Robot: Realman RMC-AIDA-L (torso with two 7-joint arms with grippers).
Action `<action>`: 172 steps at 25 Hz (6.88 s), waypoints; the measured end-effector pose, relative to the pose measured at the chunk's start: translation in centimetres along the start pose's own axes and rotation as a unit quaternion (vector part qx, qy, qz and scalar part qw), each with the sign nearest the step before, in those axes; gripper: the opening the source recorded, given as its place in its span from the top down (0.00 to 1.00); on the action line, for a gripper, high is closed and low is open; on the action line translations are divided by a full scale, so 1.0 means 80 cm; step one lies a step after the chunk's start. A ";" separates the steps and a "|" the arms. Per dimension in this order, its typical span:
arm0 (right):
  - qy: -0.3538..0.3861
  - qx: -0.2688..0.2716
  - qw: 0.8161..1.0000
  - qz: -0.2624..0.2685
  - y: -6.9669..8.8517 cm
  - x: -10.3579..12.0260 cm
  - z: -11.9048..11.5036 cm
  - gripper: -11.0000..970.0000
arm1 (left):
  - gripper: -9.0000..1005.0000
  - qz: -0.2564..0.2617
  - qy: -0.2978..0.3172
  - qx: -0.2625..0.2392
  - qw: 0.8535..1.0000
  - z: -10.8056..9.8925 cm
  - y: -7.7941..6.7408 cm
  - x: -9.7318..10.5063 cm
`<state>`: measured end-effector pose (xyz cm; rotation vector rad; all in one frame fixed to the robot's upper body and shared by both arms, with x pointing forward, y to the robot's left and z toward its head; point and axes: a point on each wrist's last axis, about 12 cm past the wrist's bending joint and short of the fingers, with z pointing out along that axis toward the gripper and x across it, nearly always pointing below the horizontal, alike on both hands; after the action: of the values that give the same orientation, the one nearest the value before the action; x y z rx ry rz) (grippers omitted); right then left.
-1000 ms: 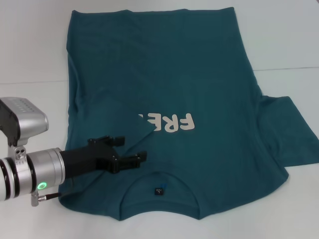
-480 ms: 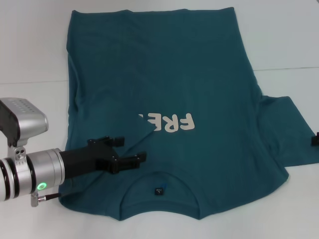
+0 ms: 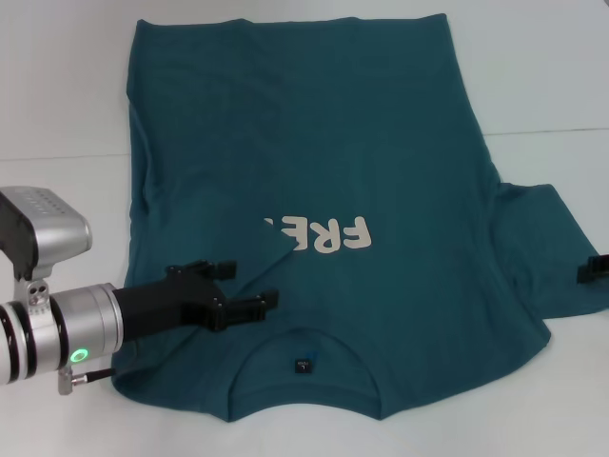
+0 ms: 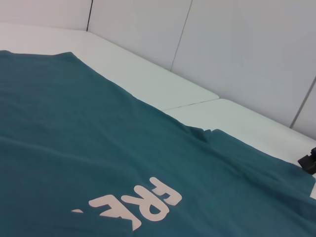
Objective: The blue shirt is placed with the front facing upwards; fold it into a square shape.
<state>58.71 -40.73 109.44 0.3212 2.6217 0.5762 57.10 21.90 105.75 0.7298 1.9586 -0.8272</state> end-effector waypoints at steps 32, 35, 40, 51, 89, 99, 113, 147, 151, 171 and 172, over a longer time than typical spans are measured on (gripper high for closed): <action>-0.050 -0.055 0.997 0.035 0.004 -0.010 -0.007 0.14 | 0.13 -0.003 0.002 -0.003 1.000 0.001 0.000 0.002; -0.046 -0.063 0.997 0.022 0.020 -0.017 0.000 0.14 | 0.13 -0.001 0.002 -0.004 1.000 0.002 0.001 0.001; -0.029 -0.070 0.997 0.001 0.038 -0.022 0.005 0.14 | 0.13 -0.003 0.001 -0.003 1.000 0.002 0.000 0.002; -0.009 -0.039 0.999 0.021 -0.009 -0.009 -0.025 0.14 | 0.13 -0.002 0.002 -0.005 1.000 0.002 0.001 0.003; -0.004 0.000 1.000 -0.002 0.004 -0.001 0.005 0.13 | 0.13 0.000 0.002 -0.002 1.000 0.004 0.000 -0.001; -0.031 -0.037 0.999 0.013 0.020 -0.008 0.011 0.15 | 0.13 0.001 0.003 -0.002 1.000 0.004 0.000 0.000; -0.038 -0.045 0.998 0.016 0.037 -0.003 0.039 0.18 | 0.13 0.001 0.003 -0.004 1.000 0.003 0.001 0.001; 0.020 -0.036 0.999 -0.003 0.030 -0.025 -0.002 0.20 | 0.13 -0.001 0.007 -0.008 1.000 0.005 0.001 0.007; 0.023 -0.034 0.999 -0.003 0.030 -0.025 -0.002 0.20 | 0.13 0.000 0.007 -0.009 1.000 0.004 0.001 0.008; 0.033 0.024 0.999 0.002 0.018 -0.022 -0.001 0.45 | 0.13 -0.003 0.011 -0.014 1.000 0.004 0.002 0.014; 0.032 0.026 0.999 0.002 0.018 -0.022 0.000 0.47 | 0.13 -0.003 0.012 -0.014 1.000 0.004 0.002 0.015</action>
<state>60.42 -40.02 110.73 0.3298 2.7022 0.5278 56.83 21.90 104.54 0.7212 1.9903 -0.7972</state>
